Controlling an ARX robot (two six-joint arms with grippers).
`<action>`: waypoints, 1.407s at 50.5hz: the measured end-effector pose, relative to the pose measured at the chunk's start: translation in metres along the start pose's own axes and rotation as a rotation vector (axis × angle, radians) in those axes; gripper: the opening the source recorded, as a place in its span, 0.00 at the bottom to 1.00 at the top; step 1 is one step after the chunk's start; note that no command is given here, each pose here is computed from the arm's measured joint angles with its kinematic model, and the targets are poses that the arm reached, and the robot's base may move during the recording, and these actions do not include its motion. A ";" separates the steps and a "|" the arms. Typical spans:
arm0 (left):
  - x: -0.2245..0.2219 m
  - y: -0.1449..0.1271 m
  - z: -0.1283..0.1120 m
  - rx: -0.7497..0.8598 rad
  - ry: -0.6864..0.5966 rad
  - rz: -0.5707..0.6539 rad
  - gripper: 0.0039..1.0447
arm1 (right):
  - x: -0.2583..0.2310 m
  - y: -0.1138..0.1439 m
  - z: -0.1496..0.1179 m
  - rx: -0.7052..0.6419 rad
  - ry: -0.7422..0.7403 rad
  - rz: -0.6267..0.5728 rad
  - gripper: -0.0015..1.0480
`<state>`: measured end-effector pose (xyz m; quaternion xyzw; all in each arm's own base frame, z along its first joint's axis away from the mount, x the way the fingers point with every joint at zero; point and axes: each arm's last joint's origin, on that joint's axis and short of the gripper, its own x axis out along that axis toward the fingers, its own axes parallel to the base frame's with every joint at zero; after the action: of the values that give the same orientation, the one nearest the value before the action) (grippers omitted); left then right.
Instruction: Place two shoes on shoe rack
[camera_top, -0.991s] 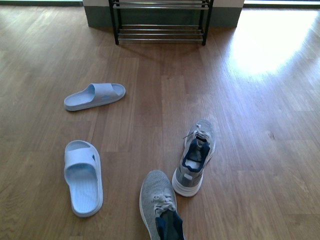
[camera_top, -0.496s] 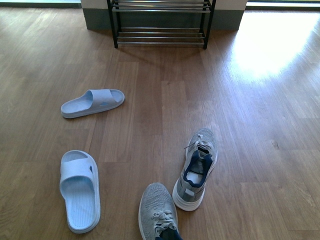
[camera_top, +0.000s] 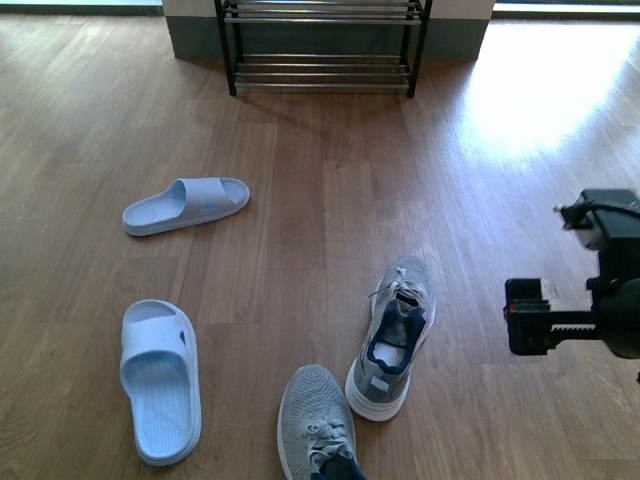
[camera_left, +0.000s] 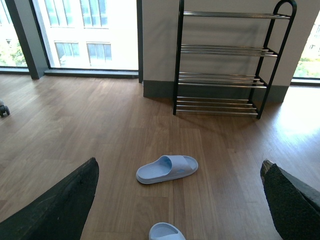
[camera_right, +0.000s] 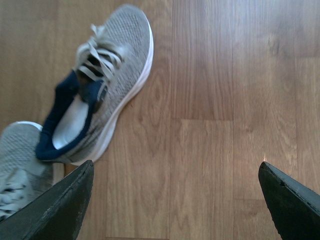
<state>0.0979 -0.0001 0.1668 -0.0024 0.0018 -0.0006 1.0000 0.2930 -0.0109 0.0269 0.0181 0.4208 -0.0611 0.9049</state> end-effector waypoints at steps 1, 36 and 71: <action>0.000 0.000 0.000 0.000 0.000 0.000 0.91 | 0.007 0.000 -0.003 -0.003 0.017 -0.008 0.91; 0.000 0.000 0.000 0.000 0.000 0.000 0.91 | 0.117 0.013 -0.030 0.206 0.296 0.173 0.91; 0.000 0.000 0.000 0.000 0.000 0.000 0.91 | 0.144 0.039 -0.020 0.247 0.277 0.190 0.91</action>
<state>0.0979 -0.0001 0.1668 -0.0024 0.0018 -0.0006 1.0000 0.3749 0.0161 -0.0972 0.1768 0.5268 -0.0238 0.8310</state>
